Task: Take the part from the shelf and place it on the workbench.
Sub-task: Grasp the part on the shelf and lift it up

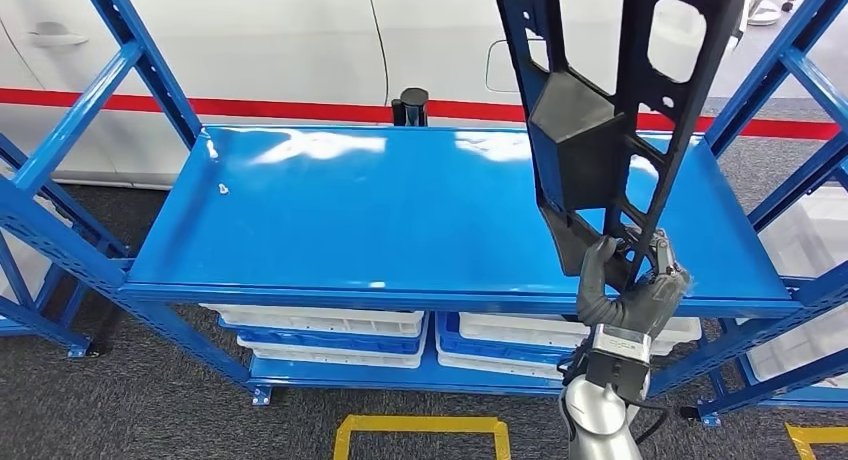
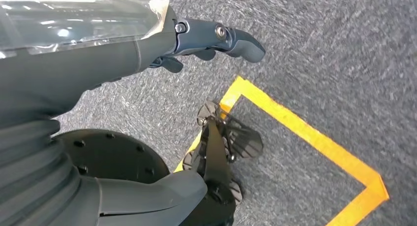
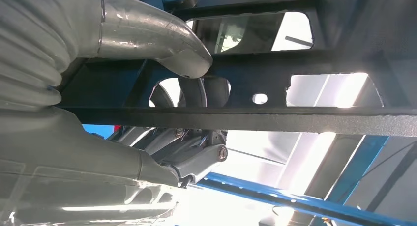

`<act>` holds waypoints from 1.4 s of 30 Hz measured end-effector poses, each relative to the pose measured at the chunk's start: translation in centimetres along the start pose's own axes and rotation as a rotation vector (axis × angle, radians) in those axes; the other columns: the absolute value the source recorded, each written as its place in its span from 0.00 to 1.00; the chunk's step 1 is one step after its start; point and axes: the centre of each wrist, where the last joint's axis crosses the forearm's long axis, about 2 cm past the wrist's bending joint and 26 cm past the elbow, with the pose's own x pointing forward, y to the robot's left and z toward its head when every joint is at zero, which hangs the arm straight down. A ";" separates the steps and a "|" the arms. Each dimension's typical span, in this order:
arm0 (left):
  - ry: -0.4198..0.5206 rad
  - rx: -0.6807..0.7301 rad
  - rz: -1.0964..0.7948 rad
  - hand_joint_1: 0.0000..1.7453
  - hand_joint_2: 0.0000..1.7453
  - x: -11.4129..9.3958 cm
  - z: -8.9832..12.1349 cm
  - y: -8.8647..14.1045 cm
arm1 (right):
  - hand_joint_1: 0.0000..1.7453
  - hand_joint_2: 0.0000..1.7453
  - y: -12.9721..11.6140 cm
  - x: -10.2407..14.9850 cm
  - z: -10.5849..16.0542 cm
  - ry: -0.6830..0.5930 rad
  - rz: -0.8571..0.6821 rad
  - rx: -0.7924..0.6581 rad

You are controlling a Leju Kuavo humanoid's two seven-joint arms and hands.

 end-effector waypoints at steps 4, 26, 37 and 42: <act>0.001 -0.003 0.002 0.00 1.00 0.0 0.0 -0.1 | 1.00 1.00 0.0 -0.1 0.1 0.003 0.002 0.005; 0.034 -0.015 0.006 0.00 1.00 -0.6 0.3 -0.5 | 1.00 1.00 0.2 -0.1 0.4 0.014 0.001 0.036; 0.037 -0.019 0.006 0.00 1.00 -0.6 0.4 -0.6 | 1.00 1.00 0.0 -0.3 0.5 0.004 0.013 0.045; 0.038 -0.019 0.004 0.00 1.00 -0.6 0.4 -0.6 | 1.00 1.00 -0.1 -0.3 0.5 0.001 0.017 0.048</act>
